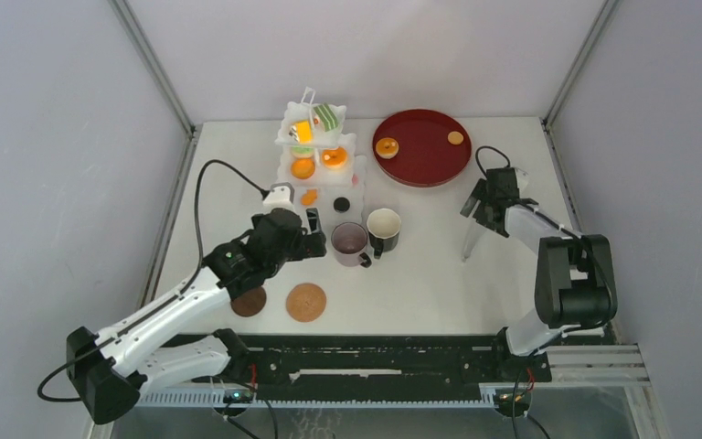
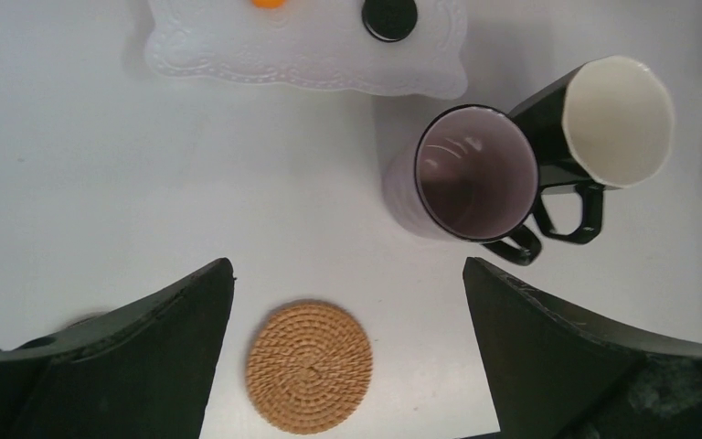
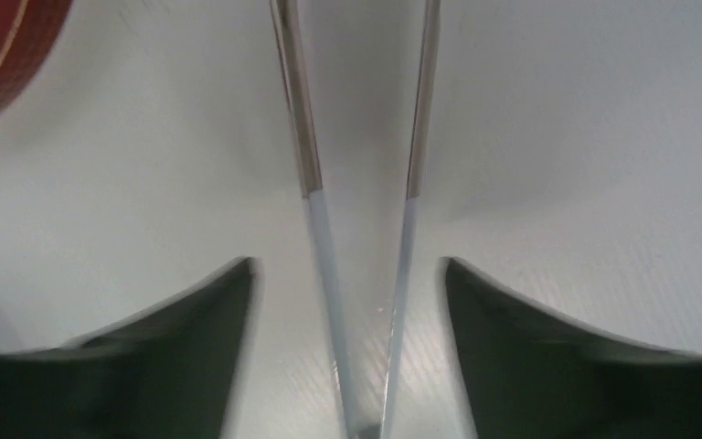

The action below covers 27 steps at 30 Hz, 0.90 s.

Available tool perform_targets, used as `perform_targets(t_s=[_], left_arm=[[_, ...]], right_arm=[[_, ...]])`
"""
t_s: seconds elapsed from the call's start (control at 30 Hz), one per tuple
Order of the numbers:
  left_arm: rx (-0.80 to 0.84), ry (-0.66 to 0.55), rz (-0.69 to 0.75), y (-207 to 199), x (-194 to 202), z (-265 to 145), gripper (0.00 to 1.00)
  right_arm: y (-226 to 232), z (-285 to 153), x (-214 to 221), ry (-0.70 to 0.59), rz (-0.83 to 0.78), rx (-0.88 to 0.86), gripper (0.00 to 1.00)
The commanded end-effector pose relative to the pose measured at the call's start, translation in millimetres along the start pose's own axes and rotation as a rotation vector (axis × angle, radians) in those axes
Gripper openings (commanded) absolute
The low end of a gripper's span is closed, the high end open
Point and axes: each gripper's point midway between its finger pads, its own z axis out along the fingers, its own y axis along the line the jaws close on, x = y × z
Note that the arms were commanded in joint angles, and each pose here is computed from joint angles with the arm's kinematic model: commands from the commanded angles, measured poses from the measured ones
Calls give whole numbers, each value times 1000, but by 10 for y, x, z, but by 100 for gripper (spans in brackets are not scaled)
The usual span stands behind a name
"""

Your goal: Serve the afternoon tea

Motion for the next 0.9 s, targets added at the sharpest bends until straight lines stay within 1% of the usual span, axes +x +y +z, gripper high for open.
perform_targets(t_s=[0.0, 0.13, 0.2, 0.43, 0.47, 0.57, 0.7, 0.87], left_arm=[[101, 29, -71, -372, 104, 59, 100], [118, 30, -33, -543, 209, 45, 100], [94, 29, -4, -598, 265, 94, 100], [-12, 72, 102, -903, 576, 469, 100], [-5, 87, 111, -977, 632, 520, 99], [18, 110, 129, -1172, 753, 604, 91], [6, 103, 146, -1255, 815, 611, 88], [-53, 111, 165, -1252, 874, 733, 87]], right_arm=[[338, -197, -417, -65, 5, -143, 100], [450, -512, -434, -101, -19, -194, 100], [480, -699, -430, -127, -24, -216, 100], [543, -1116, -336, -128, -33, -301, 100], [549, -1173, -320, -131, -35, -313, 100], [514, -1331, -296, -162, -40, -331, 100], [468, -1439, -245, -173, -53, -346, 100], [411, -1430, -196, -173, -58, -335, 100]])
